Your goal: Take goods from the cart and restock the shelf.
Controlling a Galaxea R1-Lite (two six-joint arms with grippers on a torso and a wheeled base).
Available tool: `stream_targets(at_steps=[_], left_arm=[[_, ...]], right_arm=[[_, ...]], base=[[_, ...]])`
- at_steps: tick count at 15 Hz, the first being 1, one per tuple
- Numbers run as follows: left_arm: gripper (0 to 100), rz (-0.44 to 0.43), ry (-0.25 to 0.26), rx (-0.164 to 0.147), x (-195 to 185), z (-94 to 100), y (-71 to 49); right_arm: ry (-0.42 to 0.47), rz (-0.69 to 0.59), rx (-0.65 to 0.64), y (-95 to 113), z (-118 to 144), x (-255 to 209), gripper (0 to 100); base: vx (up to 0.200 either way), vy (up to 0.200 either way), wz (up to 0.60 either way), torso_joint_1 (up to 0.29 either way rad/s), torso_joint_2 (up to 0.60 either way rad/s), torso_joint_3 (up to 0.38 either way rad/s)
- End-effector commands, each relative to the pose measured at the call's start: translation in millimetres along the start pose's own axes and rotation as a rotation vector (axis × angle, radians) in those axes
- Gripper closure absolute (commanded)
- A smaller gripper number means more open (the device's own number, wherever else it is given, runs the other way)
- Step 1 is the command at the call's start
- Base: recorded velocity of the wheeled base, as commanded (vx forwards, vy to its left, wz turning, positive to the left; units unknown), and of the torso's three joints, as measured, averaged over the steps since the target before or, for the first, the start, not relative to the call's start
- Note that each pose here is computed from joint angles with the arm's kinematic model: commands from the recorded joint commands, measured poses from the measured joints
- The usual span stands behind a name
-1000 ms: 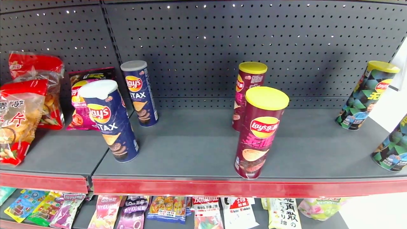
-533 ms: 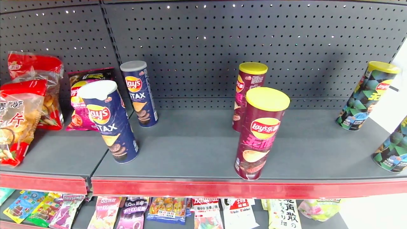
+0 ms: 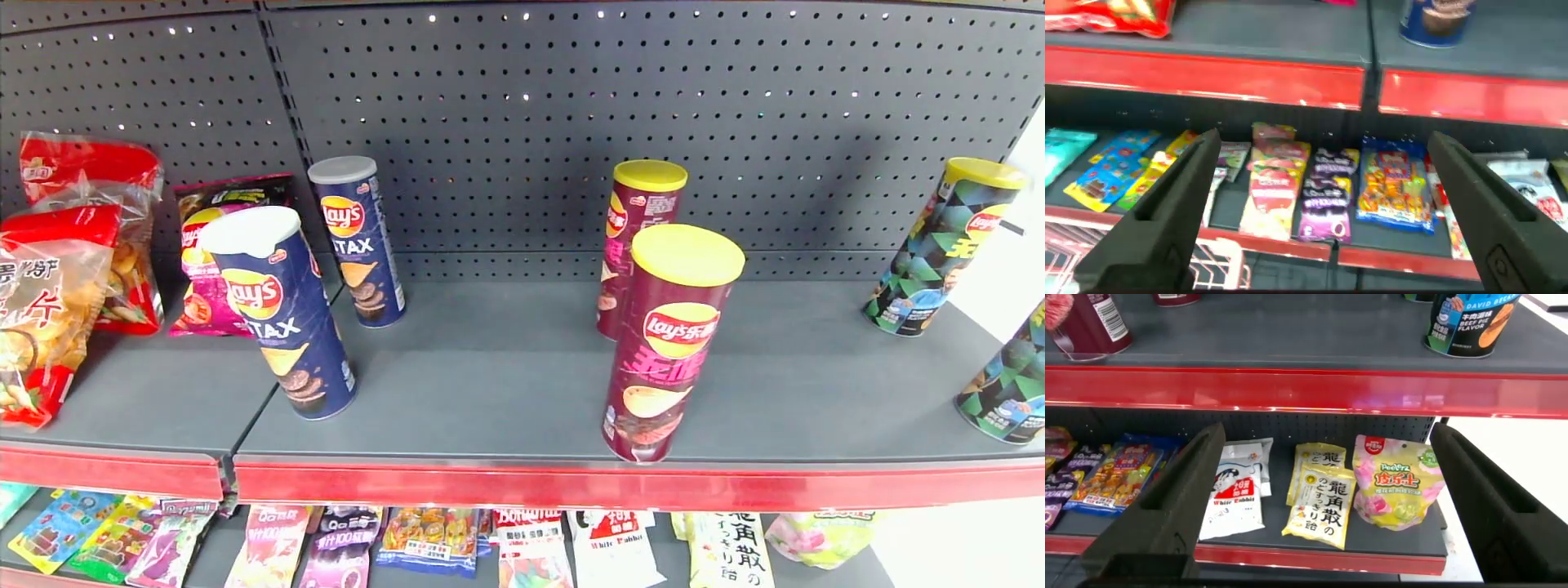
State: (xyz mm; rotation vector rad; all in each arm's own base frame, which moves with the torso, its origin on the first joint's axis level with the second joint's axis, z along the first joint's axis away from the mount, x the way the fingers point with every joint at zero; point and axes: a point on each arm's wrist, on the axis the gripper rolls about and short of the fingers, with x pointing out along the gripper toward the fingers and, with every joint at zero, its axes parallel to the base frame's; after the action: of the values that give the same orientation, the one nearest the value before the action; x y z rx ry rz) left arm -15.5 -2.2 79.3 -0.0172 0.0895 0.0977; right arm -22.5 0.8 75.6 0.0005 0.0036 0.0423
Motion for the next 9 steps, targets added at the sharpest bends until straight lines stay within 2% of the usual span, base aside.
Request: stream_targets(at_steps=[1,3,4,5,6,7,8,9], left_arm=[[0,-0.004,0.0,0.001,0.1,-1.9,0.1],[0,-0.004,0.0,0.001,0.1,-1.9,0.1],[0,-0.004,0.0,0.001,0.1,-1.9,0.1],[0,-0.004,0.0,0.001,0.1,-1.9,0.1],[0,-0.004,0.0,0.001,0.1,-1.9,0.1],[0,-0.004,0.0,0.001,0.1,-1.9,0.1],[0,-0.004,0.0,0.001,0.1,-1.9,0.1],[0,-0.004,0.0,0.001,0.1,-1.9,0.1]], right_arm=[[-0.002,0.002,0.006,0.0,0.1,0.0,0],[-0.028,0.01,0.014,0.2,4.2,-0.9,0],[-0.105,0.058,0.056,0.5,40.8,-5.6,0],[-0.102,0.083,0.111,0.2,82.1,-0.4,0],[-0.104,0.099,0.116,0.2,94.4,1.6,0],[-0.078,0.163,0.059,1.0,109.9,10.3,0],[-0.022,0.186,-0.022,1.9,114.2,23.4,0],[0.009,0.183,-0.049,2.1,117.7,32.7,0]], base=[[0.0,0.0,0.0,0.0,0.0,0.0],[0.0,0.0,0.0,0.0,0.0,0.0],[0.0,0.0,0.0,0.0,0.0,0.0],[0.0,0.0,0.0,0.0,0.0,0.0],[0.0,0.0,0.0,0.0,0.0,0.0],[0.0,0.0,0.0,0.0,0.0,0.0],[0.0,0.0,0.0,0.0,0.0,0.0],[0.0,0.0,0.0,0.0,0.0,0.0]])
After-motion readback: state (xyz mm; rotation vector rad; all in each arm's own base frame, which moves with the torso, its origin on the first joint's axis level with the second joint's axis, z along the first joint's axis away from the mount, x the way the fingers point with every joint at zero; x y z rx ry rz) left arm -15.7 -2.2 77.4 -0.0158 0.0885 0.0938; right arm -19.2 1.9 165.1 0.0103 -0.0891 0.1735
